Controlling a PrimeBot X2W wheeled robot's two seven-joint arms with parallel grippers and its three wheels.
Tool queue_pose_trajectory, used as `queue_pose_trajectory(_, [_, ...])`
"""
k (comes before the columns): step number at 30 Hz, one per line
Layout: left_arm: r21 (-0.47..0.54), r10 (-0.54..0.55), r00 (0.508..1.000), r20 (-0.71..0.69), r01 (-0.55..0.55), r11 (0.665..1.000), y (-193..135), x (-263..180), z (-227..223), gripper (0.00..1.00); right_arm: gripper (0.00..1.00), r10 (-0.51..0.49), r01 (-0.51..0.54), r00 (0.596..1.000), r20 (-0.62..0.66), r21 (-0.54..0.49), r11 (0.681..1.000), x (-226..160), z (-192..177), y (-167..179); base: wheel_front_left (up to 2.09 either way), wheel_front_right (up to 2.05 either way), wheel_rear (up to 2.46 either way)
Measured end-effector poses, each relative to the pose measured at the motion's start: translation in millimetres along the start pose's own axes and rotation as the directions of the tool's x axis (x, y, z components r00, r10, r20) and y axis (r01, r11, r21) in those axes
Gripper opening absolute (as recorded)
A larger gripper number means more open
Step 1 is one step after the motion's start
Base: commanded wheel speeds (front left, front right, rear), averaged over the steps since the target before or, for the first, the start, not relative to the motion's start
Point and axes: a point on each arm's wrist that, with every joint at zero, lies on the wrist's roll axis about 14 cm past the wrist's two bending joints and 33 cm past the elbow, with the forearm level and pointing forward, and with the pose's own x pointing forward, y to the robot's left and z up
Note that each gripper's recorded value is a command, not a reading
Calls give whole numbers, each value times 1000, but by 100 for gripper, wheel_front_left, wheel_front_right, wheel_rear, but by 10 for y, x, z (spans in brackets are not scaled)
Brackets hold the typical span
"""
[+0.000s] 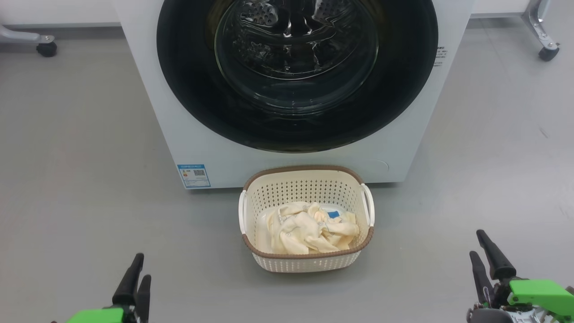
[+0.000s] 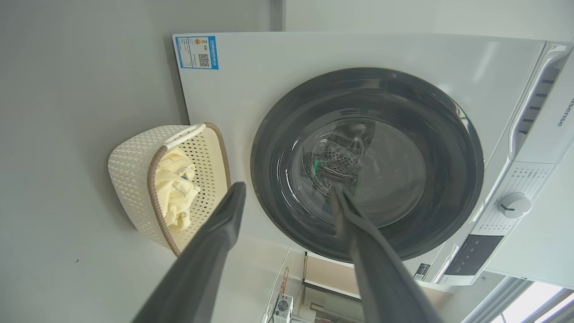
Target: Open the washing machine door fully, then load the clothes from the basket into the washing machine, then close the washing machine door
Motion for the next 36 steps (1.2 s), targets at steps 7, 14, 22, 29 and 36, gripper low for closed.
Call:
queue_pose_trajectory(7, [36,-15,1000,12,14,999,-55,16,4,100,100,12,-12,1000,-1,-26,1000,6,0,41,0,0,0])
queue_pose_trajectory(14, [106,-28,999,19,26,994,-107,38,-4,100,100,24,-23,1000,14,-89,996,24,32,94,0,0,0])
queue_pose_trajectory(22, [240,-21,999,25,14,971,-138,71,11,100,100,37,-31,999,23,-236,971,40,74,158,0,0,0])
queue_pose_trajectory(29, [382,-25,999,44,6,924,-195,93,34,100,100,68,-51,997,21,-456,888,93,97,296,0,0,0])
queue_pose_trajectory(36, [508,-29,999,45,2,861,-212,96,14,100,100,77,-55,997,11,-603,796,110,65,336,0,0,0])
